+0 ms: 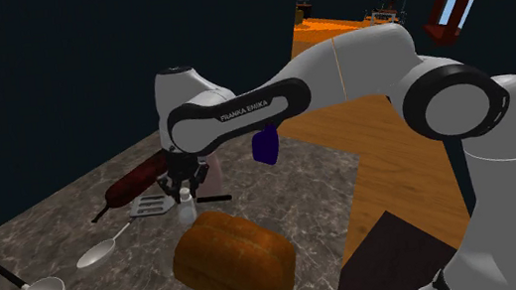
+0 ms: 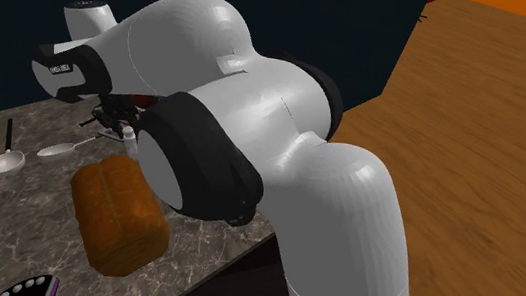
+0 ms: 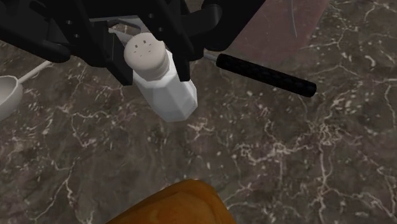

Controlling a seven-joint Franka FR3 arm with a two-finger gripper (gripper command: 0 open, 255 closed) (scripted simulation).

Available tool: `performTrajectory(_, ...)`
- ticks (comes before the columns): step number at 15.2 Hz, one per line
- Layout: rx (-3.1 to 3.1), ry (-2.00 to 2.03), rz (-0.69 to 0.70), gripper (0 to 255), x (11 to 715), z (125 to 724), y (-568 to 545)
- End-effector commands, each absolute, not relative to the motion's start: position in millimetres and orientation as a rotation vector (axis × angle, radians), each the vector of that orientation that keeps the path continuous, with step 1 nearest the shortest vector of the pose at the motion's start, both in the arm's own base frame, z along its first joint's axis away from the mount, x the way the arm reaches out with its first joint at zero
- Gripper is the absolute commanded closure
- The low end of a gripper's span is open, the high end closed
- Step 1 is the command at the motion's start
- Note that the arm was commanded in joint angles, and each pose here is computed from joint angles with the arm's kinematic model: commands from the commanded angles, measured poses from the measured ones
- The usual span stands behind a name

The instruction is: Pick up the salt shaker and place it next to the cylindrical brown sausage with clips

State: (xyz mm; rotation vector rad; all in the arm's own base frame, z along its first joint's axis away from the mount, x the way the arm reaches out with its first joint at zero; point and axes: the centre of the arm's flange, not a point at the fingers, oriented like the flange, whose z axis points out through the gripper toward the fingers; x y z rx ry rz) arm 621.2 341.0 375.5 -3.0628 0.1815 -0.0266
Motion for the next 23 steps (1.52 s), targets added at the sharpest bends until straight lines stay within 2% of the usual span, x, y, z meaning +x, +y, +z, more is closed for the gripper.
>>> performTrajectory(1,-3.062,0.181,-0.028,255,621,375,341)
performTrajectory(5,-3.062,0.181,-0.028,255,621,375,341)
performTrajectory(6,-3.062,0.181,-0.028,0,621,375,341)
performTrajectory(11,-3.062,0.181,-0.028,0,621,375,341)
performTrajectory(15,-3.062,0.181,-0.028,0,620,424,337)
performTrajectory(23,-3.062,0.181,-0.028,0,620,424,337)
